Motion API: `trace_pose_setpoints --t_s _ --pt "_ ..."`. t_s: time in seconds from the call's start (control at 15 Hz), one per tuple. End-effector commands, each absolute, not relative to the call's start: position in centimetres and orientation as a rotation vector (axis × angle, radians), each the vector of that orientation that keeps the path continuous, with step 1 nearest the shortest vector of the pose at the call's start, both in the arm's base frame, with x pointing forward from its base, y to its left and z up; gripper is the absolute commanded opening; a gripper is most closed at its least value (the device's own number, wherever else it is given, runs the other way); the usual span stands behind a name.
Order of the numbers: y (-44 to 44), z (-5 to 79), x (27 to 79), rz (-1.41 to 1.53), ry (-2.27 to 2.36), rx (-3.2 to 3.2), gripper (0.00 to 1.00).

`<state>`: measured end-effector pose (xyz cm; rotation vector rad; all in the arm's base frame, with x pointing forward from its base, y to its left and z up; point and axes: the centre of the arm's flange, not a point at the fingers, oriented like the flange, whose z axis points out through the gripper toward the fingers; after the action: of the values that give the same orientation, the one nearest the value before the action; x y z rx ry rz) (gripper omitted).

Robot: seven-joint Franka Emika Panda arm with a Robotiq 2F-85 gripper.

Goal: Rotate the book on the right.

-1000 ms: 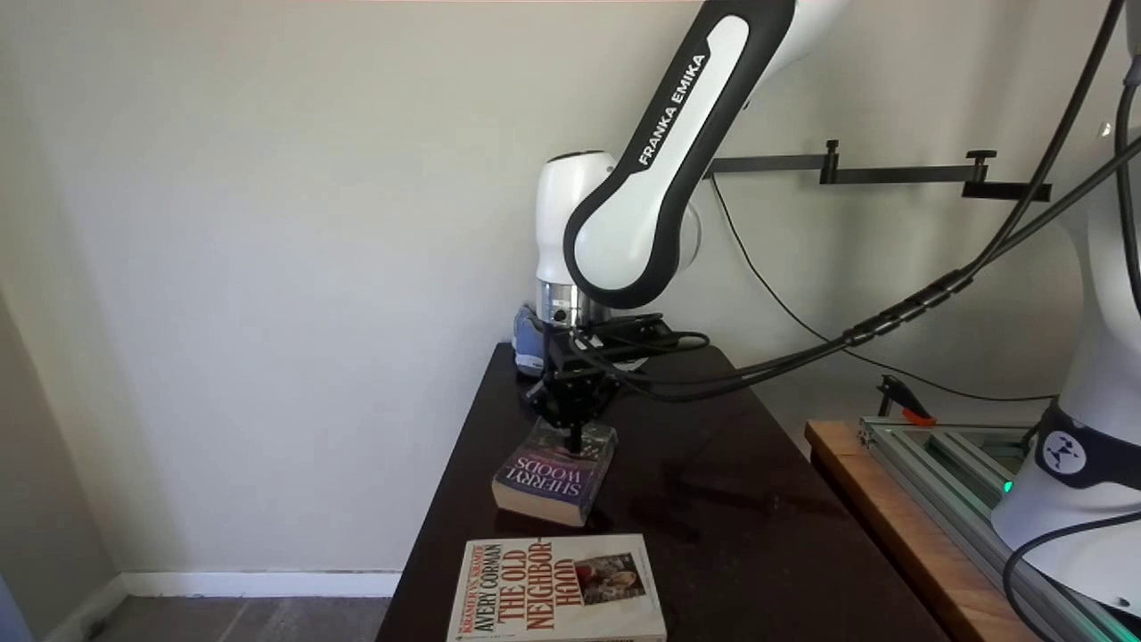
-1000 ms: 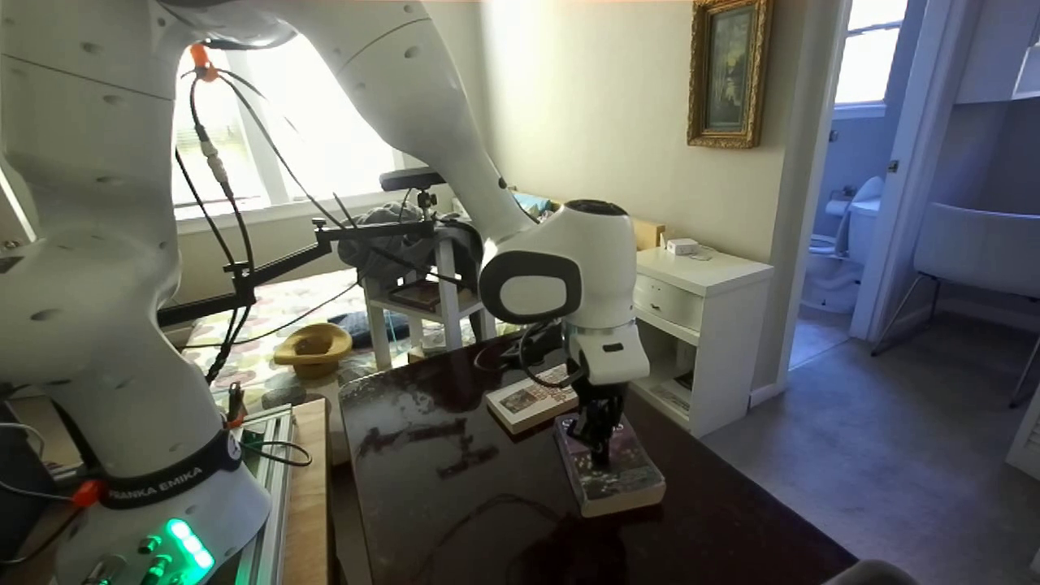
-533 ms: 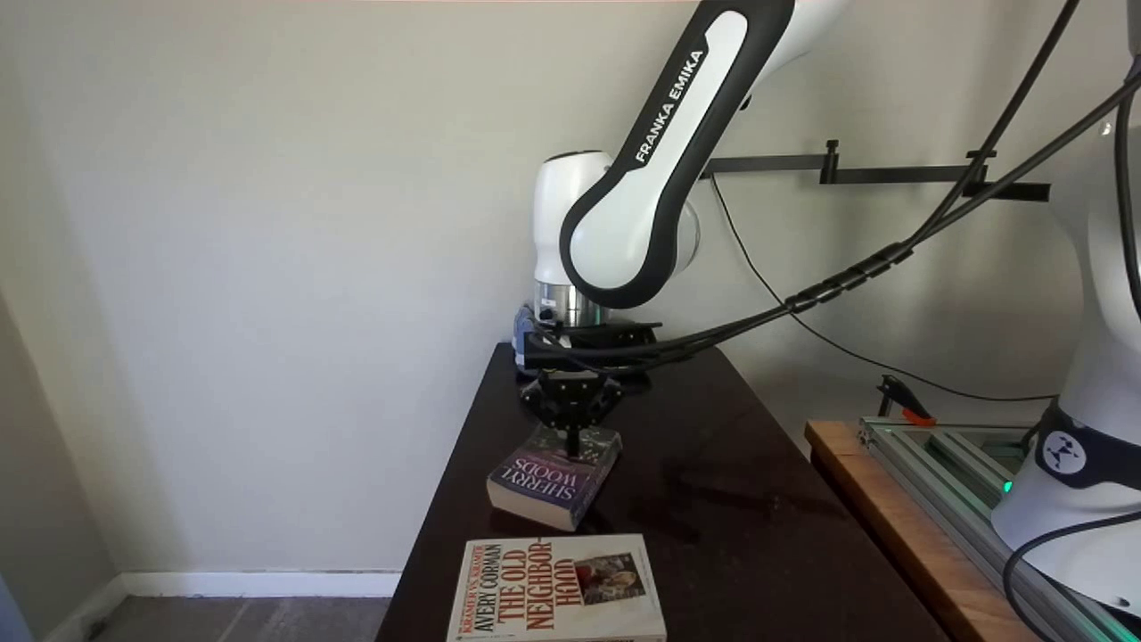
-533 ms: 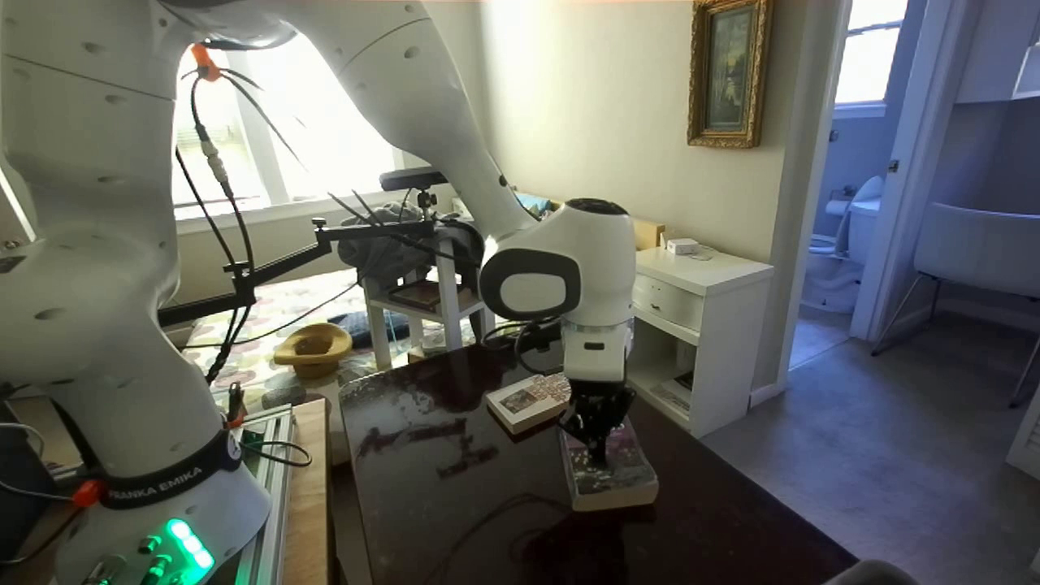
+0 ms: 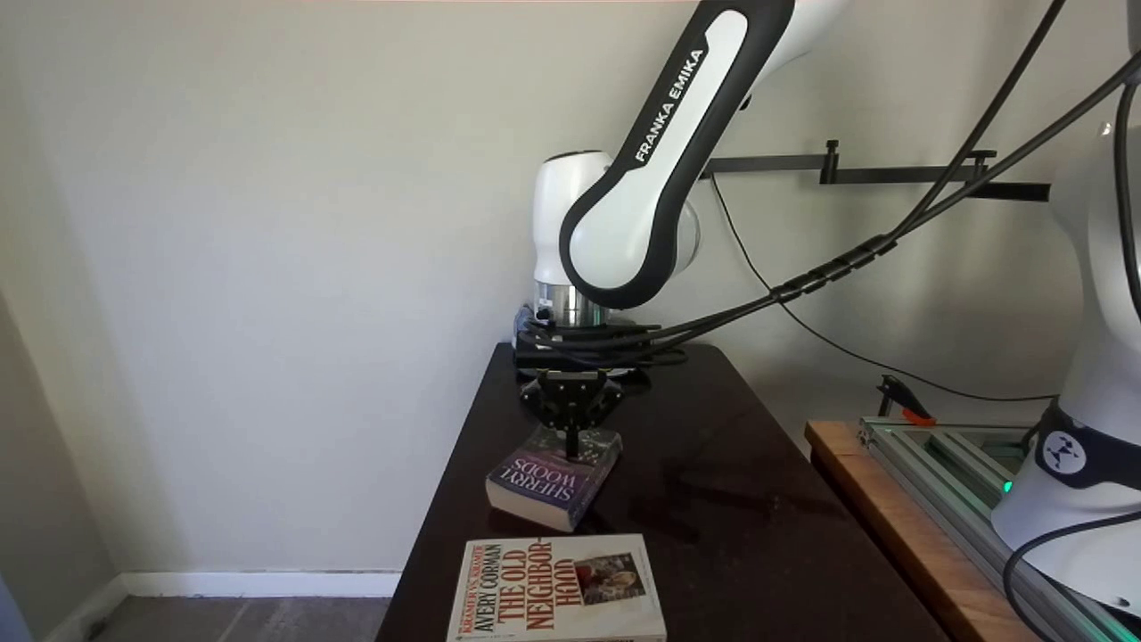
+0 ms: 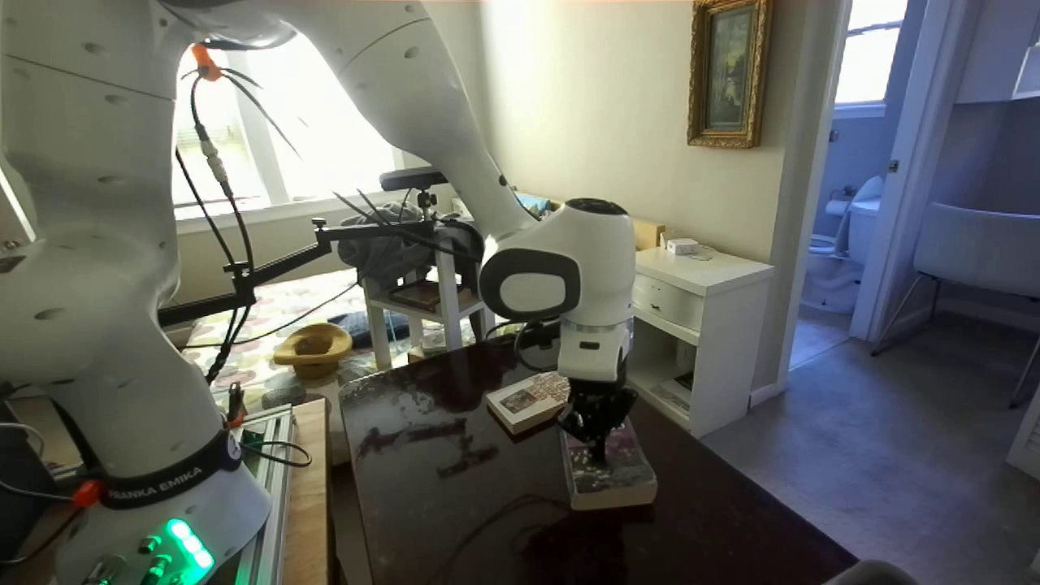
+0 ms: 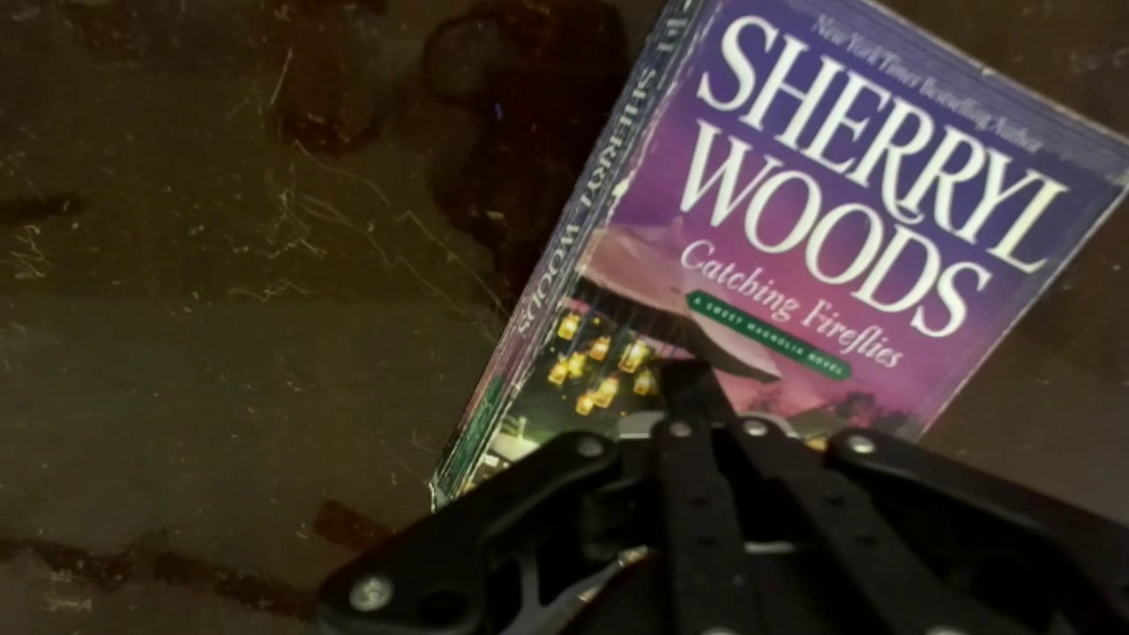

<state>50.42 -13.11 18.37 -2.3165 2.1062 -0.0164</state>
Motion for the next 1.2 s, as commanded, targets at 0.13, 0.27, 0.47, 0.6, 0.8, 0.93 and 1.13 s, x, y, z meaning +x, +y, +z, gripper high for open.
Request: trace_pose_setpoints --t_s 0.13,0.27,0.47,0.6,0.8,0.93,1.13 --pt "-13.2 16.9 50.3 -0.025 2.291 -2.139 0.0" --pt "-13.1 16.6 50.1 -0.053 2.399 -2.04 0.0" --pt "-13.0 16.4 49.6 -0.061 2.563 -1.851 0.0" --pt "-12.9 15.9 49.3 -0.027 2.668 -1.731 0.0" --pt "-12.0 15.7 48.8 0.034 2.792 -1.558 0.0" --pt "-11.3 15.8 49.1 0.073 2.846 -1.432 0.0" --pt "-11.1 15.8 50.3 0.054 2.909 -1.239 0.0"
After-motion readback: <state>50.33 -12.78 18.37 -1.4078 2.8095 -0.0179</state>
